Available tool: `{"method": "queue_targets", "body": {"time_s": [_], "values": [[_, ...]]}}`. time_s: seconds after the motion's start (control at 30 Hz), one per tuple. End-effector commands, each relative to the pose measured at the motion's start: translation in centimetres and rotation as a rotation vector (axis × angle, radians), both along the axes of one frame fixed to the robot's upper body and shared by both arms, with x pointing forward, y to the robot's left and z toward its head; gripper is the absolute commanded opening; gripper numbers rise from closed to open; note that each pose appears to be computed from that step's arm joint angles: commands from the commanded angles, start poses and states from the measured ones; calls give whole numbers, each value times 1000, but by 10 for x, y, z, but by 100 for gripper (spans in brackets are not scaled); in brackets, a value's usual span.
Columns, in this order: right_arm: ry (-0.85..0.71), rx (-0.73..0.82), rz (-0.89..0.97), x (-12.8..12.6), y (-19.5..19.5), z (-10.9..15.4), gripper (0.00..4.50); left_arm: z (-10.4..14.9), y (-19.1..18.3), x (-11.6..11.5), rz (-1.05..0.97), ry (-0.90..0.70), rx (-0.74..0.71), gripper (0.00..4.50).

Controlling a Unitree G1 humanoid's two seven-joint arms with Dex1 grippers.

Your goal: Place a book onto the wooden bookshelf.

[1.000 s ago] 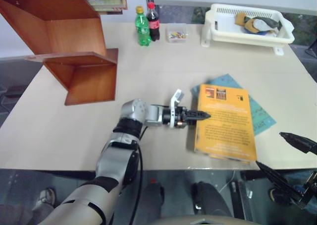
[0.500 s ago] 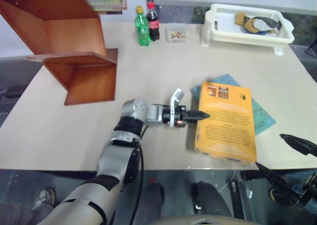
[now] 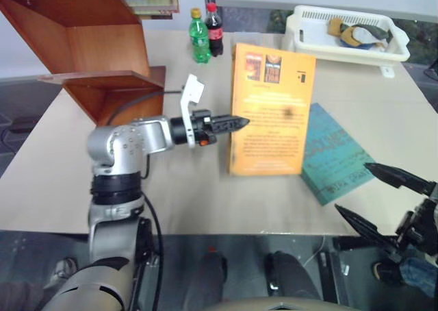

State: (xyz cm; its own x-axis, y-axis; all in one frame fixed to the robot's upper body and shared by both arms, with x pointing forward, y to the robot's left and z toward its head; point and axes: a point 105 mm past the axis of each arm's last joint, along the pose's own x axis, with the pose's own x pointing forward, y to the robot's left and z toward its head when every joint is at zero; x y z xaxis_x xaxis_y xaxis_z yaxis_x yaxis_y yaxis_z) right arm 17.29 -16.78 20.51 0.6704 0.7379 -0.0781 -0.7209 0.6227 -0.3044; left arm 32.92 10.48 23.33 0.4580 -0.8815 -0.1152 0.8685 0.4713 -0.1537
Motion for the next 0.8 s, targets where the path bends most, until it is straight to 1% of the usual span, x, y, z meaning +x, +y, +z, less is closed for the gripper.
{"method": "queue_targets", "body": {"time_s": [0.03,0.13,0.23,0.27,0.33,0.37,0.43,0.53,0.6,0.67,0.73,0.8], "values": [[12,21,70,13,3,-1,450,42,1,-14,-1,-405,165,78],[3,37,130,28,6,0,450,63,8,-21,13,-654,319,78],[-6,48,212,46,14,0,450,86,21,-25,49,-969,581,78],[-10,53,236,50,17,0,450,92,25,-26,51,-1033,645,78],[-16,54,269,58,20,0,450,103,32,-28,47,-1104,747,78],[-18,53,278,60,21,-1,450,106,34,-29,41,-1123,781,78],[-22,54,300,65,24,-2,450,124,41,-30,58,-1165,843,78],[-32,56,327,72,28,-2,450,145,58,-28,97,-1165,955,78],[-46,60,340,78,31,0,450,156,68,-27,118,-1139,1003,78],[-67,71,360,85,34,2,450,159,89,-27,147,-1060,1126,78],[-80,74,376,90,37,3,450,160,106,-26,182,-992,1216,78],[-87,77,388,93,39,2,450,166,118,-28,229,-947,1250,78]]}}
